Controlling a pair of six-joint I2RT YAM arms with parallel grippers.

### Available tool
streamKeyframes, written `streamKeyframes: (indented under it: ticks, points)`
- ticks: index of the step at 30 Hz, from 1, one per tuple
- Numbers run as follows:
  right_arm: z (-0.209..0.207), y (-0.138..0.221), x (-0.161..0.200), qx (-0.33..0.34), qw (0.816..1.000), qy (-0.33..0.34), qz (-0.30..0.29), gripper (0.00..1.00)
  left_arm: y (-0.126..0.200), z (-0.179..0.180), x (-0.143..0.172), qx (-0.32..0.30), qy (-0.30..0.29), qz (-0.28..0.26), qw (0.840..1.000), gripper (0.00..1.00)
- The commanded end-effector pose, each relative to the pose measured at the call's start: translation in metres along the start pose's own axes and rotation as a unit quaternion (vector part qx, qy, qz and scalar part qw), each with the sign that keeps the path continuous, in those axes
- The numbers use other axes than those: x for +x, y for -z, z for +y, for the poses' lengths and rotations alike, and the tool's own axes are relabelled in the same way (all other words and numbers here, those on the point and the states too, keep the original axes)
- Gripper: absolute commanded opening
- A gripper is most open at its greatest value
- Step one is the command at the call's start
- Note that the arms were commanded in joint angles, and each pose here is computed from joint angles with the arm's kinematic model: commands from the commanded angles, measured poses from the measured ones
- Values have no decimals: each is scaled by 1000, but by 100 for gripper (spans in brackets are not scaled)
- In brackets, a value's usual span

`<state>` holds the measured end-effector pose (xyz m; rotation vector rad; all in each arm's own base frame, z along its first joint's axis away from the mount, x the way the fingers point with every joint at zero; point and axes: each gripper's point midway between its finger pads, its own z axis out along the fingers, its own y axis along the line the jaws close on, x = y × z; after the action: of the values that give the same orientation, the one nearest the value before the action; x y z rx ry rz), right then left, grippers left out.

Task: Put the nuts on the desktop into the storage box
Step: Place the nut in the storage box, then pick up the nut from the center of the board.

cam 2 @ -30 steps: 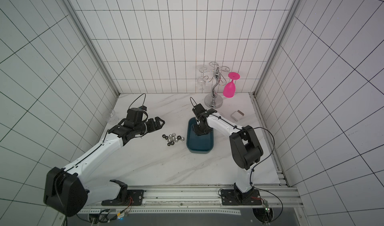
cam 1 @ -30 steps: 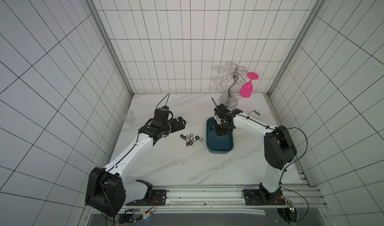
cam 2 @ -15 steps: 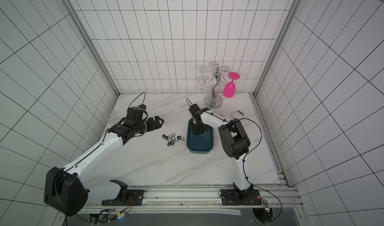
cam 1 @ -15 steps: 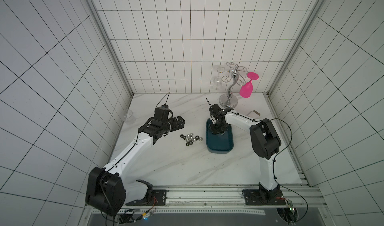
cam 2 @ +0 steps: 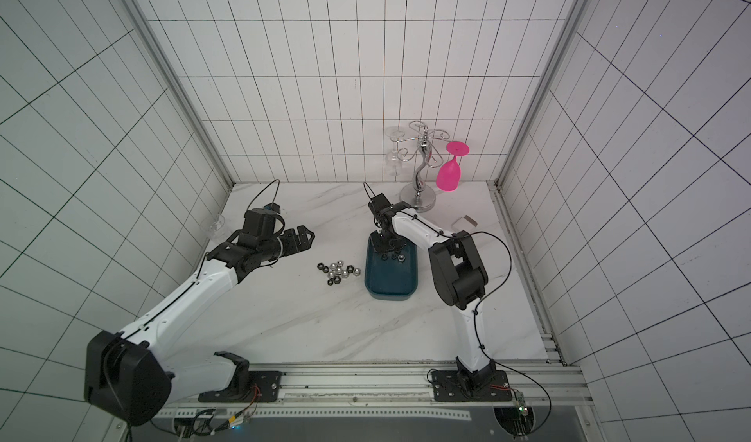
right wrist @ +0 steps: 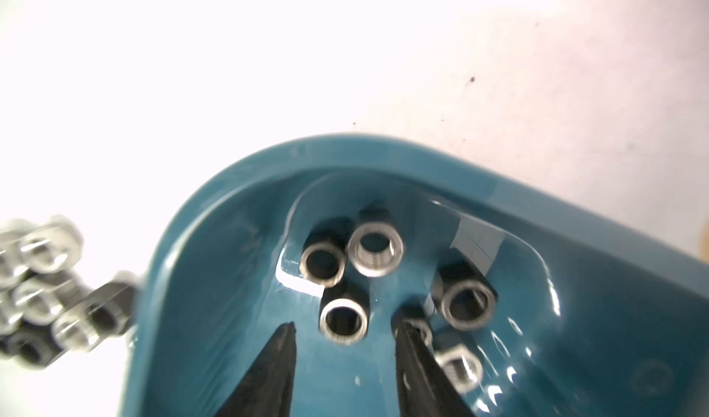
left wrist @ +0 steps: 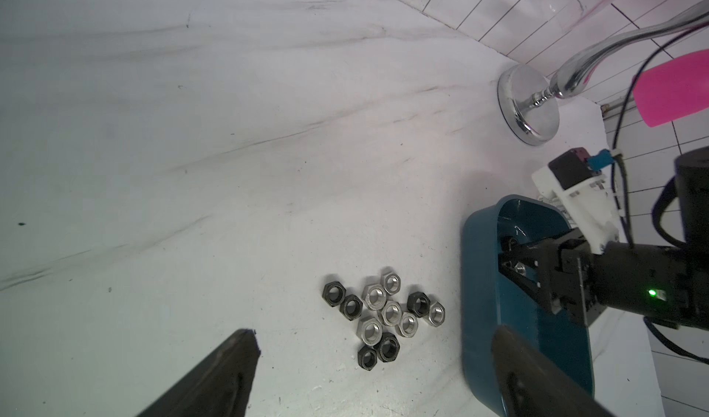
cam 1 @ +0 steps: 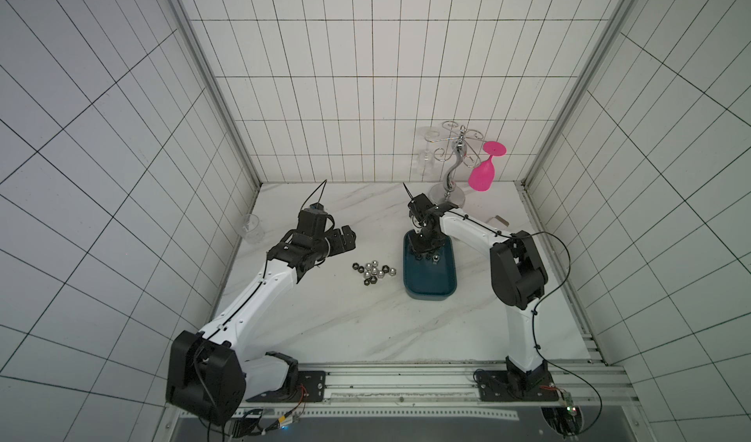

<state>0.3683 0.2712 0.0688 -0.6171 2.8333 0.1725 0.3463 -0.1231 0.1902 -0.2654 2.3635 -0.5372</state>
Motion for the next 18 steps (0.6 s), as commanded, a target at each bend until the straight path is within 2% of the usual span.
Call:
streamKeyframes:
  ticks: [1, 4, 6, 12, 18]
  points:
    - [16, 64, -19, -18, 996, 15, -83, 46, 13, 20, -13, -21, 38, -26, 999, 98]
    - [60, 85, -25, -66, 985, 60, -148, 48, 16, 42, -13, -31, 76, -29, 996, 98]
    - [94, 90, -23, -96, 976, 107, -163, 53, 22, 54, -15, -41, 83, -39, 995, 99]
    - [163, 63, -19, -129, 965, 190, -126, 56, 44, 81, -24, -53, 131, -77, 987, 99]
    - [213, 35, -19, -106, 950, 270, -113, 57, 53, 98, -21, -66, 149, -83, 983, 98]
